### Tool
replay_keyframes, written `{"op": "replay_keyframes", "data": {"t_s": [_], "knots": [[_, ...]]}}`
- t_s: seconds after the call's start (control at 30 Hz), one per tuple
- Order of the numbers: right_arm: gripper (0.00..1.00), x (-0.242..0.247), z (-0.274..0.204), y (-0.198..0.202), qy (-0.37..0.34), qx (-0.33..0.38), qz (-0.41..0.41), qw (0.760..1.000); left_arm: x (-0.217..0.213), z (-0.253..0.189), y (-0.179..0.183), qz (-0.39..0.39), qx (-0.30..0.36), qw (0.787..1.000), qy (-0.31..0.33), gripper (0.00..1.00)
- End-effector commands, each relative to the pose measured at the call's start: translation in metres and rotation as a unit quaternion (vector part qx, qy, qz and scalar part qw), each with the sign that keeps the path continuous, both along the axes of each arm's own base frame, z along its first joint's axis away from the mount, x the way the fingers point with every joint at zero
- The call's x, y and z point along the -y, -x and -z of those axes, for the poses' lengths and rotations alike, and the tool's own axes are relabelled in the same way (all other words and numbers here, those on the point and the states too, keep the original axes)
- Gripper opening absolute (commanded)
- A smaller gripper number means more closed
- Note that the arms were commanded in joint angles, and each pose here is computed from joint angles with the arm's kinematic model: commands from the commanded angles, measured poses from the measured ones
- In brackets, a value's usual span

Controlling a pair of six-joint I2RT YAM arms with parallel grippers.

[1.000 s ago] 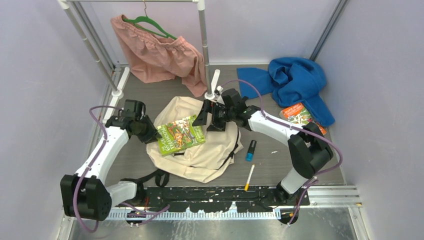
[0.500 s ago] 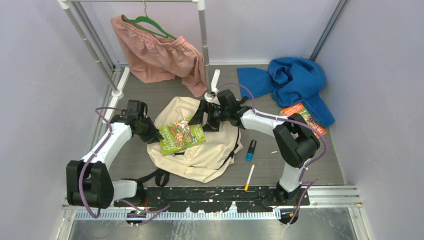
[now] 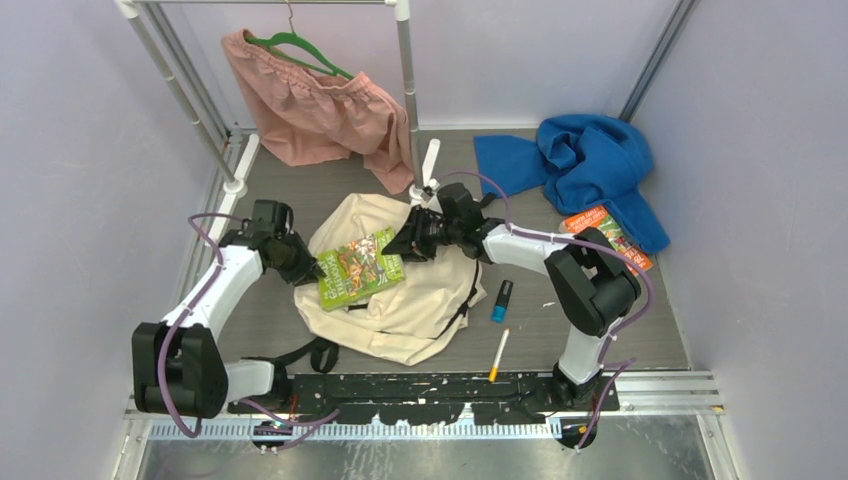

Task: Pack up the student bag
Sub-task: Pick up the book from the center of the board.

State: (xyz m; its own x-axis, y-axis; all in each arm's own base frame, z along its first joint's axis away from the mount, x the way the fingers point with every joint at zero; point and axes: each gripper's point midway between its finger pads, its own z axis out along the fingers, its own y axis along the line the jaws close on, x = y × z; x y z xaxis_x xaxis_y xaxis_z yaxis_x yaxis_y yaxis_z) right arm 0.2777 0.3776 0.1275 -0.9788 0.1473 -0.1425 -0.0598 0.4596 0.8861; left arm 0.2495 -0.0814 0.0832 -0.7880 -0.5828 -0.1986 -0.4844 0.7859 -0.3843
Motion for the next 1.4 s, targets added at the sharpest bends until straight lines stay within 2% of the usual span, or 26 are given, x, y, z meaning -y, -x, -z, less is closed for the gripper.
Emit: {"op": "replay_keyframes", "data": {"t_s": [0.0,0.1,0.13,0.27,0.37,0.43,0.57,0.63,0.7,0.77,0.87,1.0,1.1,1.2,1.37], "knots": [[0.22,-0.017,-0.075,0.02,-0.092,0.047,-0.04,0.994,0.012,-0.015,-0.01,0.02,0.042,0.999,0.025,0.24],[0.03,-0.015,-0.088,0.022,-0.096,0.054,-0.039,0.993,0.016,-0.034,-0.014,0.032,0.069,0.996,0.036,0.28],[0.01,-0.014,-0.093,0.023,-0.097,0.057,-0.039,0.993,0.018,-0.041,-0.015,0.037,0.079,0.995,0.041,0.3],[0.01,-0.002,-0.114,0.026,-0.081,0.088,-0.037,0.992,0.027,-0.077,-0.018,0.063,0.13,0.988,0.062,0.41],[0.01,0.031,-0.115,0.022,-0.018,0.118,-0.004,0.993,0.035,-0.105,-0.018,0.093,0.166,0.979,0.076,0.49],[0.01,0.063,-0.127,0.019,0.012,0.141,0.031,0.989,0.038,-0.118,-0.016,0.116,0.181,0.975,0.062,0.56],[0.01,0.136,-0.144,0.013,0.067,0.171,0.124,0.975,0.057,-0.138,-0.006,0.178,0.188,0.966,0.018,0.59],[0.01,0.178,-0.149,0.011,0.106,0.186,0.182,0.96,0.075,-0.145,-0.002,0.21,0.199,0.957,0.011,0.61],[0.01,0.22,-0.154,0.012,0.159,0.205,0.246,0.934,0.096,-0.151,0.004,0.246,0.211,0.946,0.002,0.65],[0.01,0.267,-0.156,0.013,0.234,0.221,0.322,0.891,0.12,-0.15,0.009,0.284,0.224,0.932,-0.026,0.72],[0.01,0.317,-0.164,0.021,0.304,0.236,0.401,0.831,0.163,-0.14,0.021,0.344,0.231,0.908,-0.058,0.79],[0.01,0.359,-0.174,0.033,0.363,0.237,0.465,0.772,0.219,-0.122,0.042,0.4,0.232,0.882,-0.092,0.89],[0.01,0.376,-0.186,0.043,0.376,0.244,0.492,0.746,0.256,-0.108,0.054,0.43,0.236,0.866,-0.103,0.94],[0.01,0.383,-0.199,0.051,0.371,0.258,0.503,0.736,0.28,-0.085,0.06,0.45,0.227,0.853,-0.135,0.95],[0.01,0.39,-0.208,0.062,0.377,0.264,0.507,0.729,0.292,-0.059,0.05,0.455,0.211,0.849,-0.167,0.92]]}}
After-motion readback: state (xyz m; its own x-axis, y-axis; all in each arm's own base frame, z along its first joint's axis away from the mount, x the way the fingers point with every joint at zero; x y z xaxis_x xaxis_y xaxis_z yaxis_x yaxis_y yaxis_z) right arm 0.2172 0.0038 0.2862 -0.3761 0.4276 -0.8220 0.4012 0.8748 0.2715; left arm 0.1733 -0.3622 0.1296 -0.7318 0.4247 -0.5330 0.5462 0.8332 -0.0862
